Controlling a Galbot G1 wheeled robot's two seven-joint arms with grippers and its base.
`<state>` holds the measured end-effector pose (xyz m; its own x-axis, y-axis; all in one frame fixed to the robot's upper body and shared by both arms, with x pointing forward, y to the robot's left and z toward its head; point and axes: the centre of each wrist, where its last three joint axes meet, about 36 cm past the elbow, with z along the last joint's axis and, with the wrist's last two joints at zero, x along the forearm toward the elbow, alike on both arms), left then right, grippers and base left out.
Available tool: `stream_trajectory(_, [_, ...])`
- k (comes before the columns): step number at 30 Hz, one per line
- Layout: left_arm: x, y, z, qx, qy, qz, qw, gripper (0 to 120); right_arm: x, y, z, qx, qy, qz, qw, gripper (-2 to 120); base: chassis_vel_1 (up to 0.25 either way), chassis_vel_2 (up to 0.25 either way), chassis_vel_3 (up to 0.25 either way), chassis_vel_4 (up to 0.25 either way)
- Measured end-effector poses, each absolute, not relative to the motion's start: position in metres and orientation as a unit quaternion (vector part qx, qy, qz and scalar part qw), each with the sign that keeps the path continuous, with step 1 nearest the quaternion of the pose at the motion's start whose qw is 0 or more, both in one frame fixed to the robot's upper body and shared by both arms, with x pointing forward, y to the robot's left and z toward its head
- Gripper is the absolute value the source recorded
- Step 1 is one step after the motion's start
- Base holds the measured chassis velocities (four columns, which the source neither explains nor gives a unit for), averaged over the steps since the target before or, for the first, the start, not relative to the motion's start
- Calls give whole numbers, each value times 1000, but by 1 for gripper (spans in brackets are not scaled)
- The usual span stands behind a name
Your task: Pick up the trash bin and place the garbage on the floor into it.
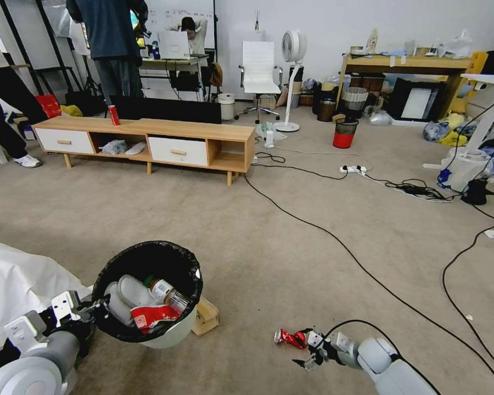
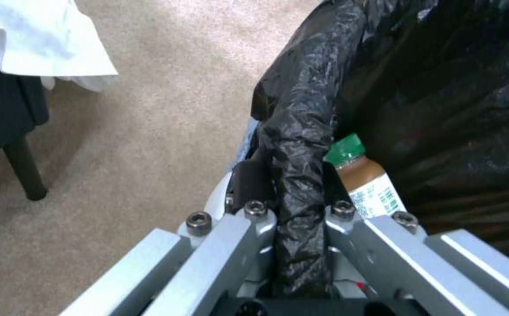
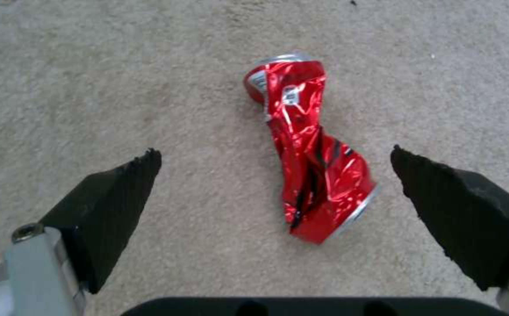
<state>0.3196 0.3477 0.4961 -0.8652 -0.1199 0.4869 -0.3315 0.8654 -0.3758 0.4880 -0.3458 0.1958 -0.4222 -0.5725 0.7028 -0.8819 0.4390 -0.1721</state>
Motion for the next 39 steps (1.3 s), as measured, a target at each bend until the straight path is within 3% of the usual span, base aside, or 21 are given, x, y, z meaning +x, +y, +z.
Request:
stream_trajectory(23, [319, 347, 495, 120, -938, 228, 230, 3, 517, -333, 193, 428, -825, 249, 273, 100, 0, 0, 0, 0])
stream_trajectory(39, [320, 346, 492, 121, -938, 228, 233, 3, 514, -315, 176, 426, -822, 247, 285, 100, 0, 0, 0, 0])
